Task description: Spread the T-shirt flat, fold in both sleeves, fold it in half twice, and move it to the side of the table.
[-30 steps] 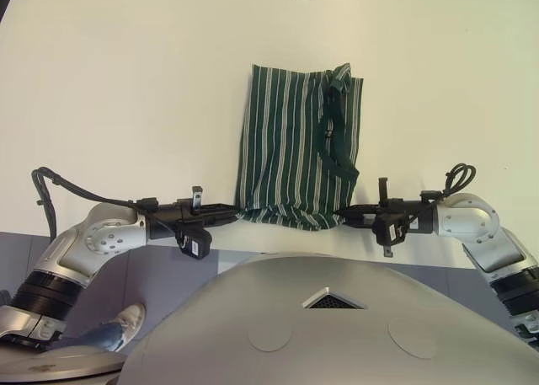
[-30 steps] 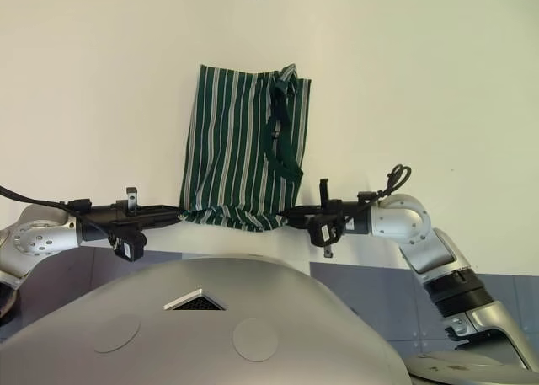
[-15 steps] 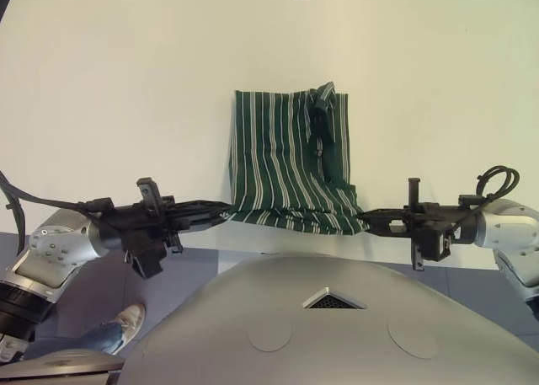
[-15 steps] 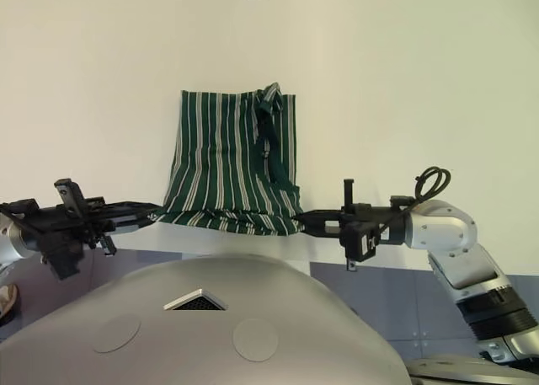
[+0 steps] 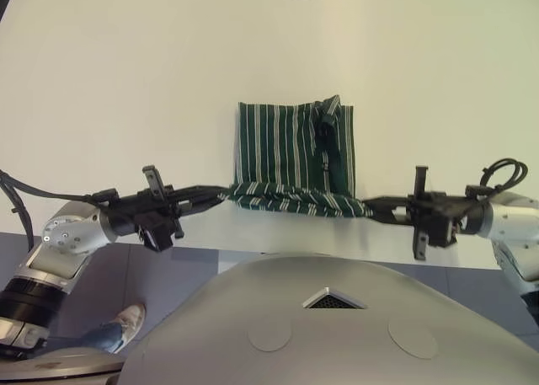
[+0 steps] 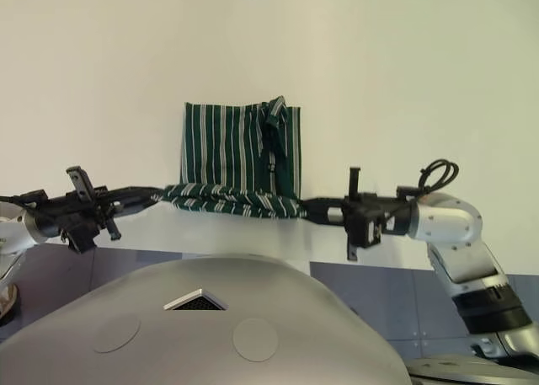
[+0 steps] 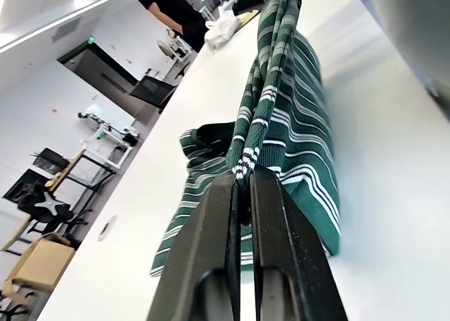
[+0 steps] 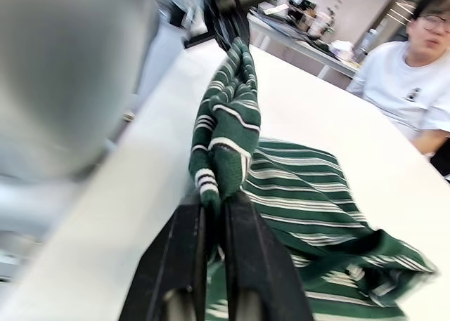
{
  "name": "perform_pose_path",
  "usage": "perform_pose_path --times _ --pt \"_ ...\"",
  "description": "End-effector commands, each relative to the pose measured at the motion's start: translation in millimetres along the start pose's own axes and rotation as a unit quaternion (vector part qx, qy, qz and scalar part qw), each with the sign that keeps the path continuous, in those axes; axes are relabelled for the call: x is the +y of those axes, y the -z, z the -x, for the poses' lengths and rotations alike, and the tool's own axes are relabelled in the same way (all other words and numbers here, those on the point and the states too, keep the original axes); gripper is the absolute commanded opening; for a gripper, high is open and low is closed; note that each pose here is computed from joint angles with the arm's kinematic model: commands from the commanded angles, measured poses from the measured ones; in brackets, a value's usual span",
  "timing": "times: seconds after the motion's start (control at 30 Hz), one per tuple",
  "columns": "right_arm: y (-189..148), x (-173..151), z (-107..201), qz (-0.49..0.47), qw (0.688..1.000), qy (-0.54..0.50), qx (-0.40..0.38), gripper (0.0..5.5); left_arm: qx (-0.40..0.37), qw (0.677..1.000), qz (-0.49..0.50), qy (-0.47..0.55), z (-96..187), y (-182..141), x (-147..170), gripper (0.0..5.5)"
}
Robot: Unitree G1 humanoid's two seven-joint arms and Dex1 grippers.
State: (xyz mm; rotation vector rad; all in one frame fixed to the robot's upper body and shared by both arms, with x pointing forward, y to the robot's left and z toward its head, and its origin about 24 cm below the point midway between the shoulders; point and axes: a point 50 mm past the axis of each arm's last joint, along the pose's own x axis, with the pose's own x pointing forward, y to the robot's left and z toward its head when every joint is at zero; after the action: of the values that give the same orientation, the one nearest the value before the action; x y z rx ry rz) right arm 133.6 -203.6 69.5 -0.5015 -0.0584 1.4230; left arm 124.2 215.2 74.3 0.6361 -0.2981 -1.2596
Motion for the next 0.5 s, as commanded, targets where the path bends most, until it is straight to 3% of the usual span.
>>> perform_pose_path --times 0.03,0.3,0.5 --pt "18 -27 -2 0.021 0.995 0.075 0.054 0.15 0.012 0.998 0.000 -0.062 -7 14 20 0.00" --pt "52 -57 -14 0.050 0.975 0.166 0.139 0.15 0.078 0.988 -0.011 -0.135 -41 55 44 0.00" --pt "63 -66 -22 0.060 0.967 0.184 0.164 0.15 0.168 0.976 -0.023 -0.136 -58 93 44 0.00"
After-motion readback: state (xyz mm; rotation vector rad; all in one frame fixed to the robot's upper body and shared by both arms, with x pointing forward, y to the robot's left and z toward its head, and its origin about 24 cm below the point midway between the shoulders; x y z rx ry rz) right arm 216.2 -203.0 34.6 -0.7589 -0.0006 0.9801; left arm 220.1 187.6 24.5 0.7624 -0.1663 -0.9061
